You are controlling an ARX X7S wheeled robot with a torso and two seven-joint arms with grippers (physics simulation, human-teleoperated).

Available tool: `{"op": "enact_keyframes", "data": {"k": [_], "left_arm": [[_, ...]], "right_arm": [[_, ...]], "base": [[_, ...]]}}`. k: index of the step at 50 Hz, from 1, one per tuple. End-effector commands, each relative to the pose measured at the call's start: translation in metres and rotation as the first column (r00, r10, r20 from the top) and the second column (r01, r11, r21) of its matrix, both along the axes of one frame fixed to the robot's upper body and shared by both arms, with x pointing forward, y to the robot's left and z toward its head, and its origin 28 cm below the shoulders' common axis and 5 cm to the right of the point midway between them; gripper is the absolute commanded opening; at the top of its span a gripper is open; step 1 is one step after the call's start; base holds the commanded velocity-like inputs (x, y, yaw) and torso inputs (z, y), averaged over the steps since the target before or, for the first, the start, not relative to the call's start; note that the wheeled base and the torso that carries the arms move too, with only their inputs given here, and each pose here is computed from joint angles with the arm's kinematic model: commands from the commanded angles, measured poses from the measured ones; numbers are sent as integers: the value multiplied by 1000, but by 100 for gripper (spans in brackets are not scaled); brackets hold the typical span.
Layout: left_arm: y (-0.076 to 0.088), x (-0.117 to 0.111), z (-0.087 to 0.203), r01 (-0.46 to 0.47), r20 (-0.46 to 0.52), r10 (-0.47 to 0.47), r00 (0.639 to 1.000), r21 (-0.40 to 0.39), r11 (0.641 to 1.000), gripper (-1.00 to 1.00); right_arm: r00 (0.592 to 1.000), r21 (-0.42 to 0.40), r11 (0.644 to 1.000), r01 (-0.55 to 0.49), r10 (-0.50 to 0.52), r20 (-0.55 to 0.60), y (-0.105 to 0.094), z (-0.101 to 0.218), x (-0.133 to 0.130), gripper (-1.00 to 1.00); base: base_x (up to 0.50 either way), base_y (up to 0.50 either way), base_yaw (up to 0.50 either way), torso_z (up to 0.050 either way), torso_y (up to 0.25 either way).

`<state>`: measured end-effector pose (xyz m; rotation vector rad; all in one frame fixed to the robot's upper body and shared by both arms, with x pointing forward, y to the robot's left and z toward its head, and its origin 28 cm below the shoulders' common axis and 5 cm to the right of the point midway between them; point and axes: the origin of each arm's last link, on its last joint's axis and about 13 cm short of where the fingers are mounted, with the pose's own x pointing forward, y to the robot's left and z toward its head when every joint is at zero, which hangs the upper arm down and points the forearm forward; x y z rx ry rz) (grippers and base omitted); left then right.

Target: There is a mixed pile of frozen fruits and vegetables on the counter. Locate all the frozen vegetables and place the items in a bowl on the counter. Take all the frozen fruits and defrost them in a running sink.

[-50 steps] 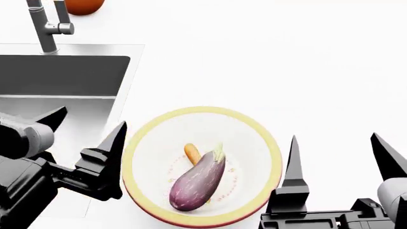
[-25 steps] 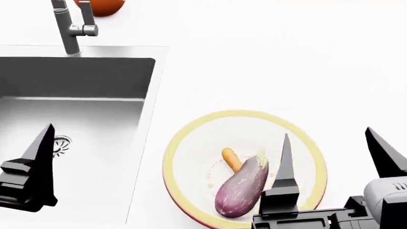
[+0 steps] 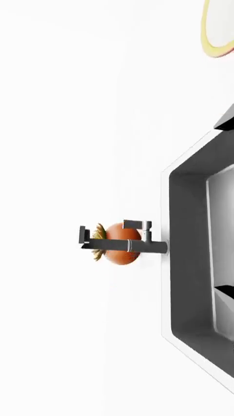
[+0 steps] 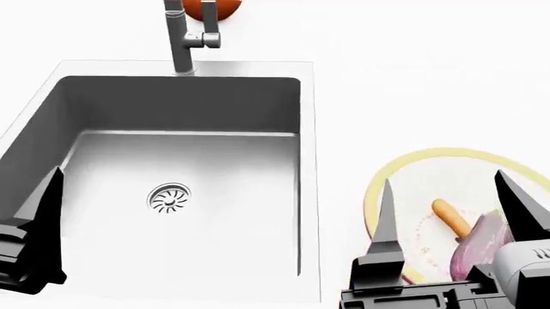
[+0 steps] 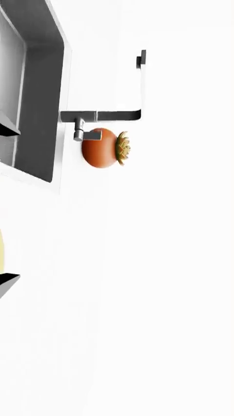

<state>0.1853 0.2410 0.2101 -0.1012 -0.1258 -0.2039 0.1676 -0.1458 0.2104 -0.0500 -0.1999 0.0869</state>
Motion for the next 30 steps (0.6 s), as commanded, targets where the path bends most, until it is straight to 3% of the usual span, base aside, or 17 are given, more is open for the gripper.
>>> {"op": "enact_keyframes", "data": {"k": [1,30], "left_arm": [[1,-2,1,3,3,-3,1000,1,1000,100],[4,0,1,-7,-15,7,1000,-8,1000,100]], "right_arm": [[1000,-4,1000,4,-4,-3,0,-1,0,100],[1000,37,999,17,-17,-11,-1,-1,3,100]], "base": [[-16,500,0,0,0],[0,500,0,0,0]]}}
